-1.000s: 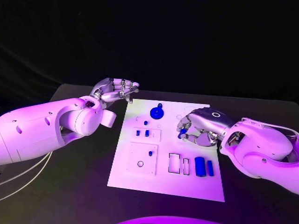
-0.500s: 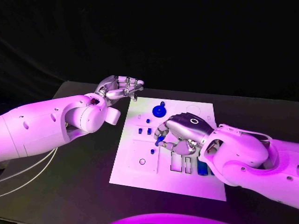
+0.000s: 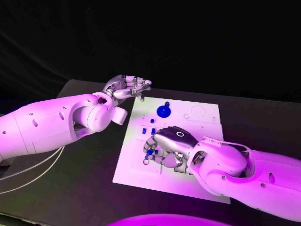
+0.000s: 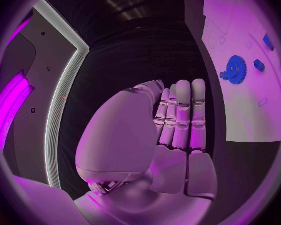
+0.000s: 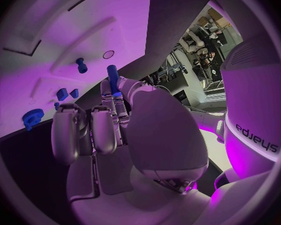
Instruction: Assemble the parts on the task board
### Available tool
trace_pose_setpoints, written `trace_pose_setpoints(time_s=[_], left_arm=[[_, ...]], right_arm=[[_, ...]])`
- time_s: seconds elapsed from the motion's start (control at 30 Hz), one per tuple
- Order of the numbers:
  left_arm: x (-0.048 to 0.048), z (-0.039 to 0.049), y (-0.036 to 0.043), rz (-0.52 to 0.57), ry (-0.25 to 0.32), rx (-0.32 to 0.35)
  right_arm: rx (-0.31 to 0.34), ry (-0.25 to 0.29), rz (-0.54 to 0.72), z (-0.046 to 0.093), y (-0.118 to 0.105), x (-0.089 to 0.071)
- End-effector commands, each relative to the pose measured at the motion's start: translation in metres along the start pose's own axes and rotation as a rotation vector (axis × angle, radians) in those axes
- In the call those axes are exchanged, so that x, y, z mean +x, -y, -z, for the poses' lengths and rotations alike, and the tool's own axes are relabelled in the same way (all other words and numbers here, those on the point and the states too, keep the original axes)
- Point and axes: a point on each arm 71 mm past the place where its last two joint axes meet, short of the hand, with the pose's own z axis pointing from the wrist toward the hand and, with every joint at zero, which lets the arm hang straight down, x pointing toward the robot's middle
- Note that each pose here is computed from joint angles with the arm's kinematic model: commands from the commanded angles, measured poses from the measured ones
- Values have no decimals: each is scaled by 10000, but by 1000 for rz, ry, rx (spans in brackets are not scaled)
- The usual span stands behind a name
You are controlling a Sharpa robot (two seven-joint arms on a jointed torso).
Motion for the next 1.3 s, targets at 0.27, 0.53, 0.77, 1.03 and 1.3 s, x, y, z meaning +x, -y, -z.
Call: trace_pose_setpoints(time_s=[0.27,0.53,0.77,1.03,1.3], left_arm=[[47,-11,11,11,-22,4],[51,-14,11,11,-23,4],[52,-14,10,11,-23,3],[50,-13,9,11,-23,2],[44,-10,9,10,-22,1]], right_arm=[[-13,-50,0,-67,26,130],[-14,-63,-4,-82,20,177],[-3,-76,6,-92,50,203],[13,-83,32,-93,81,214],[15,-105,58,-111,64,235]])
